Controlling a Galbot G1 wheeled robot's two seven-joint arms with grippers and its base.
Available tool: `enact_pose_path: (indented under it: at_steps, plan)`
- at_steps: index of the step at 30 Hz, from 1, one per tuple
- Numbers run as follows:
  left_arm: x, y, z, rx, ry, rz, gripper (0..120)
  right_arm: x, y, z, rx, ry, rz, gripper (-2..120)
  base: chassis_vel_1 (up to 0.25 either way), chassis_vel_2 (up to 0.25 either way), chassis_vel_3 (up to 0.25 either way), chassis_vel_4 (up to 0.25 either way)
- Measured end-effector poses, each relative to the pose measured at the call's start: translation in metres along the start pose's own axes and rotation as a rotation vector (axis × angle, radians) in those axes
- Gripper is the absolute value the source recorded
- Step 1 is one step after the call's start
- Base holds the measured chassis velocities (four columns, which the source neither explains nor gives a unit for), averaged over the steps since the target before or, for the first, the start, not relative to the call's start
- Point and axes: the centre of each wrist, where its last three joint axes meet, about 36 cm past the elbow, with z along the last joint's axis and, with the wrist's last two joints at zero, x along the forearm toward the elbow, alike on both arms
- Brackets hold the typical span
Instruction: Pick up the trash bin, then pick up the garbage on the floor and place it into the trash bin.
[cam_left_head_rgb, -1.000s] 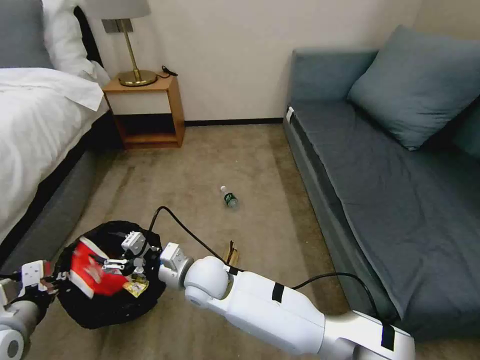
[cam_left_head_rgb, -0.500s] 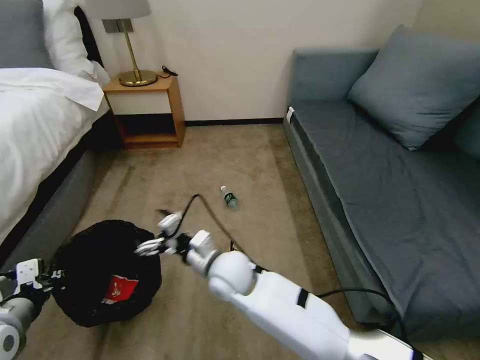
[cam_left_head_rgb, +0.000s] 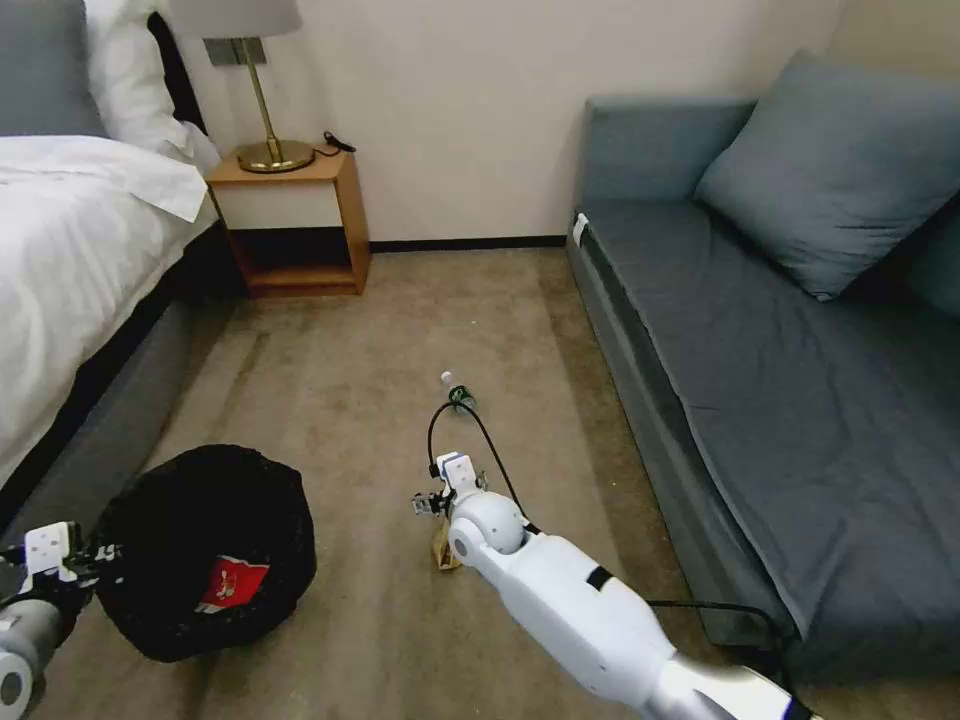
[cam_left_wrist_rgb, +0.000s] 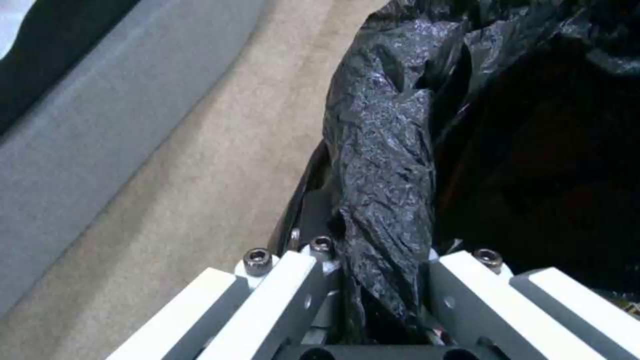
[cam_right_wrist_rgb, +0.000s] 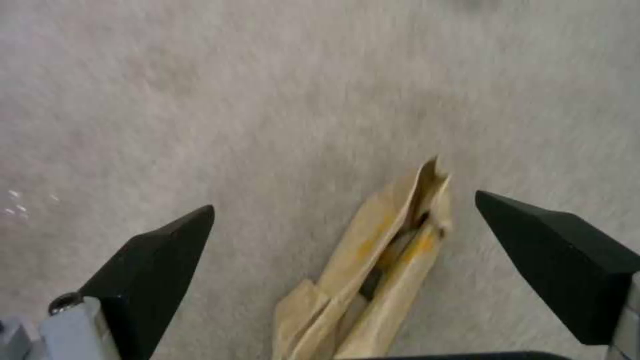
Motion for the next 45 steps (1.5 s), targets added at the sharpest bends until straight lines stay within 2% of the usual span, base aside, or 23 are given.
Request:
enact_pose_path:
  at_steps: [3, 9, 11, 12, 14, 15, 18, 19, 21, 22, 23, 26, 28, 29, 31, 32, 36, 41, 45]
  plan:
    - [0.000, 0.000, -0.001, -0.002, -0.002, 0.001, 3, -0.022, 0.004, 0.015, 0.023, 0.046, 0.056, 100, 0.000, 0.000, 0.000, 0.000]
    - [0.001, 0.000, -0.002, -0.004, -0.004, 0.000, 3, -0.042, -0.006, 0.039, 0.049, 0.099, 0.113, 100, 0.000, 0.000, 0.000, 0.000]
    - [0.001, 0.000, -0.002, -0.005, -0.004, 0.000, 3, -0.047, -0.012, 0.046, 0.044, 0.115, 0.121, 92, 0.000, 0.000, 0.000, 0.000]
    - [0.001, 0.000, -0.002, -0.005, -0.004, 0.000, 3, -0.047, -0.012, 0.046, 0.044, 0.115, 0.121, 92, 0.000, 0.000, 0.000, 0.000]
    - [0.000, 0.000, -0.002, -0.005, -0.004, 0.000, 3, -0.050, -0.015, 0.049, 0.034, 0.125, 0.113, 79, 0.000, 0.000, 0.000, 0.000]
    - [0.000, 0.000, -0.002, -0.005, -0.004, 0.000, 3, -0.050, -0.015, 0.049, 0.034, 0.125, 0.113, 79, 0.000, 0.000, 0.000, 0.000]
    - [0.000, 0.000, -0.002, -0.005, -0.004, 0.002, 3, -0.050, -0.016, 0.049, 0.013, 0.126, 0.082, 65, 0.000, 0.000, 0.000, 0.000]
    - [0.000, 0.000, -0.002, -0.005, -0.004, 0.002, 3, -0.050, -0.016, 0.049, 0.013, 0.126, 0.082, 65, 0.000, 0.000, 0.000, 0.000]
    - [0.000, 0.000, -0.002, -0.005, -0.004, 0.002, 3, -0.050, -0.016, 0.049, 0.008, 0.122, 0.070, 54, 0.000, 0.000, 0.000, 0.000]
    - [0.000, 0.000, -0.002, -0.005, -0.004, 0.002, 3, -0.050, -0.016, 0.049, 0.008, 0.122, 0.070, 54, 0.000, 0.000, 0.000, 0.000]
    - [0.000, 0.000, -0.002, -0.005, -0.004, 0.002, 3, -0.049, -0.014, 0.049, 0.009, 0.117, 0.063, 45, 0.000, 0.000, 0.000, 0.000]
    - [0.000, 0.000, -0.002, -0.005, -0.003, 0.002, 3, -0.048, -0.012, 0.049, 0.011, 0.114, 0.059, 42, 0.000, 0.000, 0.000, 0.000]
    - [0.000, 0.000, -0.001, -0.005, -0.002, 0.001, 3, -0.044, -0.008, 0.049, 0.015, 0.101, 0.041, 29, 0.000, 0.000, 0.000, 0.000]
    - [0.000, 0.000, -0.001, -0.005, -0.002, 0.001, 3, -0.044, -0.008, 0.049, 0.015, 0.101, 0.041, 29, 0.000, 0.000, 0.000, 0.000]
    - [0.001, 0.002, -0.001, -0.005, -0.002, -0.005, 3, -0.043, -0.005, 0.051, 0.020, 0.096, 0.032, 17, 0.000, 0.000, 0.000, 0.000]
    - [0.001, 0.002, -0.001, -0.005, -0.002, -0.005, 3, -0.043, -0.005, 0.051, 0.020, 0.096, 0.032, 17, 0.000, 0.000, 0.000, 0.000]
    - [0.001, 0.004, -0.004, -0.013, -0.004, -0.009, 3, -0.043, -0.004, 0.051, 0.031, 0.092, 0.036, 1, 0.000, 0.000, 0.000, 0.000]
    - [0.001, 0.004, -0.006, -0.015, -0.008, -0.008, 3, -0.040, -0.001, 0.050, 0.029, 0.075, 0.030, 0, 0.000, 0.000, 0.000, 0.000]
    - [0.002, 0.004, -0.006, -0.014, -0.009, -0.006, 3, -0.019, 0.011, 0.029, -0.019, -0.017, -0.030, 0, 0.000, 0.000, 0.000, 0.000]
